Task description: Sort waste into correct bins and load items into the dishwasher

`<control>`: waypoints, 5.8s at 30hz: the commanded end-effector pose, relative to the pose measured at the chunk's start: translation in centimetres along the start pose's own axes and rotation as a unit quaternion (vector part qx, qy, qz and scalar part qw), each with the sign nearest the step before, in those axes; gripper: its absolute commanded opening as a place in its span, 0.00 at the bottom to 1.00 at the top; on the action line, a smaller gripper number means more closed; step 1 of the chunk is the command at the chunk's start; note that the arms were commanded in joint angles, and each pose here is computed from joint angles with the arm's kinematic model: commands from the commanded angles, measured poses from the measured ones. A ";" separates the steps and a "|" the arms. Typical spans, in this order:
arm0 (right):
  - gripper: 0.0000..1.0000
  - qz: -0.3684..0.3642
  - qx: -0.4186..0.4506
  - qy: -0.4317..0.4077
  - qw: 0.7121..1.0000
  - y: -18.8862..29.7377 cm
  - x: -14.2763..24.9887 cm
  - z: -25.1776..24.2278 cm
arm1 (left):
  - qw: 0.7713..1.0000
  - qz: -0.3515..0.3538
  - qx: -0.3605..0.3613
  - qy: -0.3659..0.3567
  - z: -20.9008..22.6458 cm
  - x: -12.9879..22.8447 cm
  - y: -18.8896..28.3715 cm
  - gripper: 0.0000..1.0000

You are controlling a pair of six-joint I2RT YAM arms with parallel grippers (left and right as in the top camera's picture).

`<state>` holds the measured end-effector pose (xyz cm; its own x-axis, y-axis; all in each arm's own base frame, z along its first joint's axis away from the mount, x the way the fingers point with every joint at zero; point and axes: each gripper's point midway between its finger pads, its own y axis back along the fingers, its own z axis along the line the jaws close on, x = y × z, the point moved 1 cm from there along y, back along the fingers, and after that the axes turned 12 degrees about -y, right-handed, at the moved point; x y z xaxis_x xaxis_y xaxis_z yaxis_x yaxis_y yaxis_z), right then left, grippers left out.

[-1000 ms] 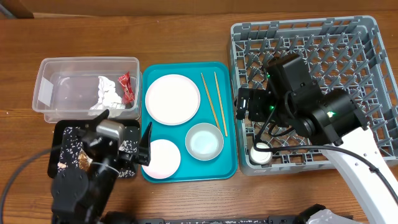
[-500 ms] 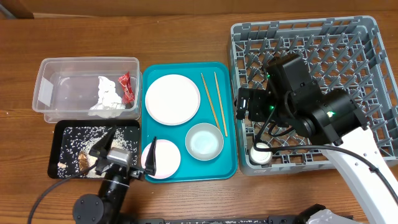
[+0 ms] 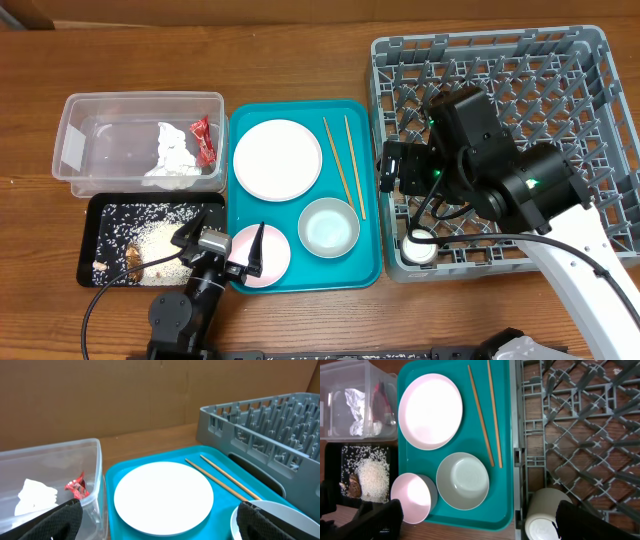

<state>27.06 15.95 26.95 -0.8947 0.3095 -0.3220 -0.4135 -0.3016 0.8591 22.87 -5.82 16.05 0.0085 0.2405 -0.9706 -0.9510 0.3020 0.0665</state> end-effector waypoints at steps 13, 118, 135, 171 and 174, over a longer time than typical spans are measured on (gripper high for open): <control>1.00 -0.002 -0.001 -0.001 1.000 0.0 -0.1 0.1 | 1.000 -0.002 0.000 -0.004 0.0 0.1 0.0 1.00; 0.45 0.179 0.072 0.171 0.966 -22.3 9.9 -0.2 | 1.000 -0.002 0.000 -0.004 0.0 0.1 0.0 1.00; 0.32 0.217 0.065 0.165 0.960 -22.0 11.2 -0.2 | 1.000 -0.002 0.000 -0.004 0.0 0.1 0.0 1.00; 0.04 -0.276 0.308 0.024 0.910 -4.3 -6.8 -2.6 | 1.000 -0.002 0.000 -0.004 0.0 0.1 0.0 1.00; 0.04 -0.358 0.339 -0.004 0.870 -1.8 -8.6 -3.5 | 1.000 -0.002 0.000 -0.004 0.0 0.1 0.0 1.00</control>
<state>33.54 14.23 22.08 -0.7103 0.1917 -0.6773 -0.5861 0.3717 0.7199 22.87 -5.82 16.06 0.0092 0.2404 -0.9706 -0.9510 0.3020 0.0658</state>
